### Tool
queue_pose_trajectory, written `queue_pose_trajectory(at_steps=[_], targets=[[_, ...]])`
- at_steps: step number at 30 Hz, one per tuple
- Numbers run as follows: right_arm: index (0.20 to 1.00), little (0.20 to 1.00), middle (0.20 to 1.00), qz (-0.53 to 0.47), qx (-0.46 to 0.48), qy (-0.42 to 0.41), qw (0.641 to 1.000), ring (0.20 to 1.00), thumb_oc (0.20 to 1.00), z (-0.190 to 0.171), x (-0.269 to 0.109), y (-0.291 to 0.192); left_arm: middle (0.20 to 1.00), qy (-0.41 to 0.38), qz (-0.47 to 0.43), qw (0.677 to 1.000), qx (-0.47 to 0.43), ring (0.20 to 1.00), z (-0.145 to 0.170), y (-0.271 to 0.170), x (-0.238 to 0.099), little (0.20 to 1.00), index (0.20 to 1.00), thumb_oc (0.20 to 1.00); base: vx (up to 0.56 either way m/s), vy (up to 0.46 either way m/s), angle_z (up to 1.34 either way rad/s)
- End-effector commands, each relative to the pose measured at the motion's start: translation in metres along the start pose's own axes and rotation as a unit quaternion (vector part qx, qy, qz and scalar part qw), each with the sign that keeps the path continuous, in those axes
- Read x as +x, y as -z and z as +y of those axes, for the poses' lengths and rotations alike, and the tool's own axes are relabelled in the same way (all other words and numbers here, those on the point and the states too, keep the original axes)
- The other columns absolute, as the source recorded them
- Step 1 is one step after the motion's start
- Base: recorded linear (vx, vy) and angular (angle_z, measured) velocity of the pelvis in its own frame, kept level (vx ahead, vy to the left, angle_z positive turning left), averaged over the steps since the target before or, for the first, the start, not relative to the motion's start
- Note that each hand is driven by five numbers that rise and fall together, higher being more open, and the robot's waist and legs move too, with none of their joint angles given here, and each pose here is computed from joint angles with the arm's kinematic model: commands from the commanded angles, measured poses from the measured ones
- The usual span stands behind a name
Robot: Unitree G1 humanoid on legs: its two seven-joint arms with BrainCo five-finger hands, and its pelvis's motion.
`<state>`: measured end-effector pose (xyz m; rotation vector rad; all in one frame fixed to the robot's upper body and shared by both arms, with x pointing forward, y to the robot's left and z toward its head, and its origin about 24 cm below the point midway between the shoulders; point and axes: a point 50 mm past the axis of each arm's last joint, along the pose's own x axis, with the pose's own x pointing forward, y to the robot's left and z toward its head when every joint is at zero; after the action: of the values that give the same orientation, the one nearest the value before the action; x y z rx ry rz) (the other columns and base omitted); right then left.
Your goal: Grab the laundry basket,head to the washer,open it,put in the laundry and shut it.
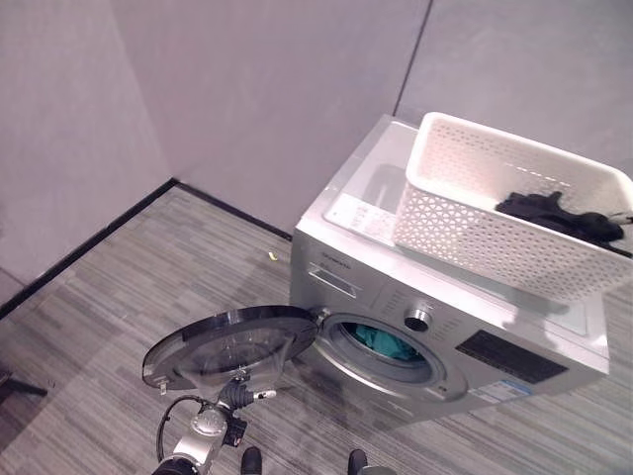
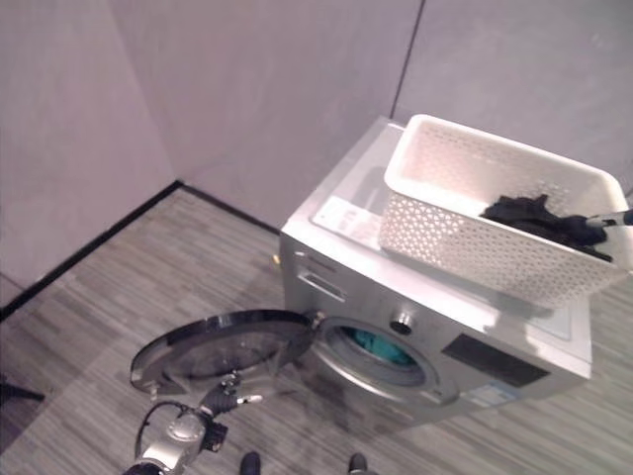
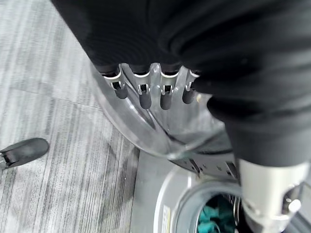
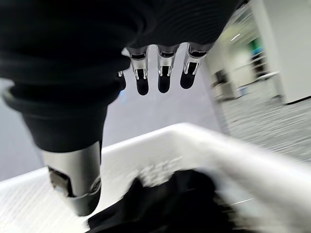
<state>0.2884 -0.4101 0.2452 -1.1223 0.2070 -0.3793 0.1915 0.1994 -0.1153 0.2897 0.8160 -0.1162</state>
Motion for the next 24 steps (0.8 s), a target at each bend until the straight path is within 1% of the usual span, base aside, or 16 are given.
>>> queue_pose_trajectory(at_steps=[1,6,10,11,13,14,18,21,22,23,24], targets=[[1.000,1.000,1.000,0.001,-0.037,0.045,0.998,1.000,1.000,-0.043,-0.001,-0.009,1.000,0.009,-0.017,1.000,0.005,1.000,0.004,-0.009,0.003,1.000,1.000,1.000,0.05,-0.068,0.07],[1.000,1.000,1.000,0.015,-0.040,0.024,0.999,1.000,1.000,-0.030,0.013,-0.012,1.000,0.022,0.002,1.000,-0.003,1.000,-0.004,0.002,0.002,1.000,1.000,1.000,0.07,-0.098,0.14],[1.000,1.000,1.000,0.024,-0.047,0.016,0.998,1.000,1.000,-0.029,0.015,-0.010,1.000,0.027,0.005,1.000,-0.003,1.000,-0.007,0.003,0.003,1.000,1.000,1.000,0.04,-0.053,0.05],[1.000,1.000,1.000,0.040,-0.059,0.001,0.997,1.000,1.000,-0.026,0.016,-0.005,1.000,0.034,0.005,0.999,-0.003,1.000,-0.009,0.003,0.003,1.000,1.000,1.000,0.04,-0.061,0.04],[1.000,1.000,1.000,0.042,-0.066,-0.004,0.997,1.000,1.000,-0.026,0.016,-0.005,1.000,0.037,0.003,0.999,-0.003,1.000,-0.010,0.002,0.003,1.000,1.000,1.000,0.04,-0.060,0.05],[1.000,1.000,1.000,0.053,-0.082,-0.021,0.995,1.000,1.000,-0.024,0.014,0.001,1.000,0.042,0.004,0.999,0.000,1.000,-0.012,0.001,0.003,1.000,1.000,1.000,0.05,-0.060,0.05],[1.000,1.000,1.000,0.077,-0.117,-0.050,0.989,1.000,1.000,-0.023,0.008,0.014,1.000,0.058,0.005,0.998,0.001,1.000,-0.017,0.003,0.002,1.000,1.000,1.000,0.04,-0.052,-0.01],[1.000,1.000,1.000,0.085,-0.124,-0.063,0.987,1.000,1.000,-0.018,0.007,0.018,1.000,0.063,0.010,0.998,0.002,1.000,-0.019,0.004,0.002,1.000,1.000,1.000,0.03,-0.025,0.01],[1.000,1.000,1.000,0.087,-0.123,-0.082,0.985,1.000,1.000,-0.006,0.010,0.020,1.000,0.068,0.011,0.998,0.001,1.000,-0.022,0.004,0.003,1.000,1.000,1.000,0.00,0.000,0.00],[1.000,1.000,1.000,0.087,-0.123,-0.082,0.985,1.000,1.000,-0.006,0.010,0.020,1.000,0.068,0.011,0.998,0.001,1.000,-0.022,0.004,0.003,1.000,1.000,1.000,0.04,-0.045,-0.06],[1.000,1.000,1.000,0.089,-0.121,-0.093,0.984,1.000,1.000,0.002,0.011,0.021,1.000,0.071,0.010,0.997,0.002,1.000,-0.024,0.004,0.003,1.000,1.000,1.000,0.01,-0.017,-0.06]])
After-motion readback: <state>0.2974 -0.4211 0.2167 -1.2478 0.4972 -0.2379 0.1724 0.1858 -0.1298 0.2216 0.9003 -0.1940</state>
